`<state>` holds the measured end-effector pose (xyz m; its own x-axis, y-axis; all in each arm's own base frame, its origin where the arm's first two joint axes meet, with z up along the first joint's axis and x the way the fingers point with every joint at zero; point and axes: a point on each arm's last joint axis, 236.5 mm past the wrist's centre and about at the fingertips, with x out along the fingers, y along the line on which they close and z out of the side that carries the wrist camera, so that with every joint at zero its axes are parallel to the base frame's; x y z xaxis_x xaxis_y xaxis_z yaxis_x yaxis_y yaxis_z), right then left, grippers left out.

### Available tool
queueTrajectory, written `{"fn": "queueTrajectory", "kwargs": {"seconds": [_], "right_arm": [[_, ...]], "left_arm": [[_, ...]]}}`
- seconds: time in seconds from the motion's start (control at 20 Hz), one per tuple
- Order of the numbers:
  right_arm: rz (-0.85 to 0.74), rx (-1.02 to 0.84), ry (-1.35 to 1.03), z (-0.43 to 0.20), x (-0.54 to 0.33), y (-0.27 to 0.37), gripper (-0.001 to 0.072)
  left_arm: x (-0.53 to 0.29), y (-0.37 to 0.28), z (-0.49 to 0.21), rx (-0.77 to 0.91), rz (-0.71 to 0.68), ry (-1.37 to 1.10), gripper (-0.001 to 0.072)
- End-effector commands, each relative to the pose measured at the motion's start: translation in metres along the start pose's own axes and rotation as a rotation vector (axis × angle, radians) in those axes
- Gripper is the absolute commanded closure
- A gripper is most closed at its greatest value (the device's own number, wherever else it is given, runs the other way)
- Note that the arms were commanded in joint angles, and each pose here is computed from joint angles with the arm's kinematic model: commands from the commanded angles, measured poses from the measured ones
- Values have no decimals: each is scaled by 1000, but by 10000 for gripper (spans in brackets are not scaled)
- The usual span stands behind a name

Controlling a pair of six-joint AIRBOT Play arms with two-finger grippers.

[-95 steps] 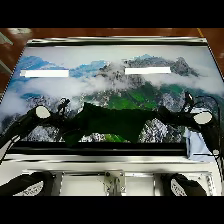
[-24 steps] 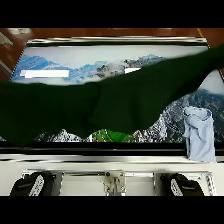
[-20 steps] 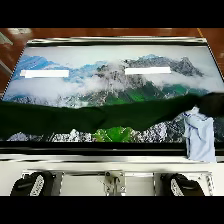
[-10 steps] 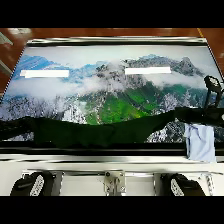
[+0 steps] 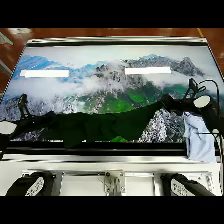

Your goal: Fold the shirts.

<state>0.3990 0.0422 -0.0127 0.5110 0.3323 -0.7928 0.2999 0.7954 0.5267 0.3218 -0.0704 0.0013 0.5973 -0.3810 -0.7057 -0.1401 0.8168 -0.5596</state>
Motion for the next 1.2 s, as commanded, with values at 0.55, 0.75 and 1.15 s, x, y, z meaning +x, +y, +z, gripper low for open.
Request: {"fn": "queueTrajectory", "kwargs": {"seconds": [0.55, 0.75, 1.15], "right_arm": [[-122, -157, 314, -49, -81, -75, 156], [21, -41, 502, -128, -57, -70, 152], [149, 62, 471, -141, -39, -49, 152]], "left_arm": [[-71, 95, -14, -80, 262, 295, 341], [-51, 92, -90, -226, 170, 444, 3], [-8, 76, -128, -258, 87, 435, 5]]}}
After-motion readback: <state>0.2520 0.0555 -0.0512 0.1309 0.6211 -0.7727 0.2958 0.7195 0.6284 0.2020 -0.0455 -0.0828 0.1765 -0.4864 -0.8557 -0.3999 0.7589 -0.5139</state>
